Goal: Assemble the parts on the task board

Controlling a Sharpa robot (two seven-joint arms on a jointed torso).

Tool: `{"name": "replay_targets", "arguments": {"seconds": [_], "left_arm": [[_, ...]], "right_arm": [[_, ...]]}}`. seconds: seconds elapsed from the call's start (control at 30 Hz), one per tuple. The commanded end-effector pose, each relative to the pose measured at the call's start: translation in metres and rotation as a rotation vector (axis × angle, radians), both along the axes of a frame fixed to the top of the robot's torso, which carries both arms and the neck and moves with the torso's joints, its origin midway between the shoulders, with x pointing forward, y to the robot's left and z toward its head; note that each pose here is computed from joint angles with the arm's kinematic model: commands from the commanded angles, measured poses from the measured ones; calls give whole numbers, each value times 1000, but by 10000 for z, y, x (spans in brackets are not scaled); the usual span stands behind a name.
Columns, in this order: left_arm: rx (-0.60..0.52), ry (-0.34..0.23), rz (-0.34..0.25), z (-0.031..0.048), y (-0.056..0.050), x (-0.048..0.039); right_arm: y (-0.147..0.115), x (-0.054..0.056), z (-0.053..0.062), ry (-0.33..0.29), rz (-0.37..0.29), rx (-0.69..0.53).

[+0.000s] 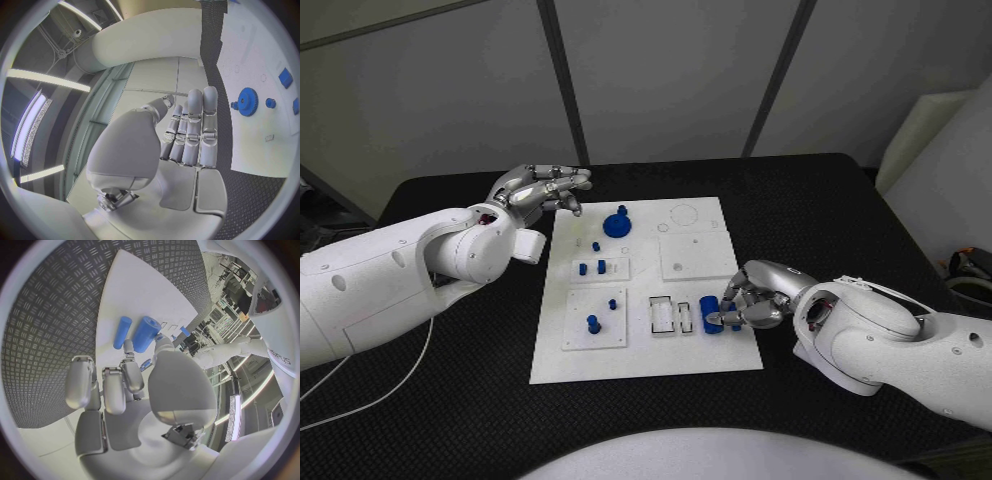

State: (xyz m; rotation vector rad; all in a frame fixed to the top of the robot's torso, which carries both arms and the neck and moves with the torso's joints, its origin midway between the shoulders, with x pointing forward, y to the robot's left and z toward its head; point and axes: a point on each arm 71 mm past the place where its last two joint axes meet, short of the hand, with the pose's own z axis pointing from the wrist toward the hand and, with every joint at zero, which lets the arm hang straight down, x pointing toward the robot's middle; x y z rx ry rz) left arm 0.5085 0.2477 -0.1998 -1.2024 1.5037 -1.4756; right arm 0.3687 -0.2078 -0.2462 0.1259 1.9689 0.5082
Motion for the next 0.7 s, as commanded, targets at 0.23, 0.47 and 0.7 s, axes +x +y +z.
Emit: {"name": "replay_targets", "arguments": {"seconds": [0.23,0.47,0.7], "left_arm": [[-1,-13,-7,18,-9,0],[-2,-11,-10,18,-13,-3],[-2,-10,-10,20,-6,-6]], "right_arm": [[63,24,-86,20,10,-28],[130,51,-139,27,11,-28],[151,44,-138,13,-2,-7]]}}
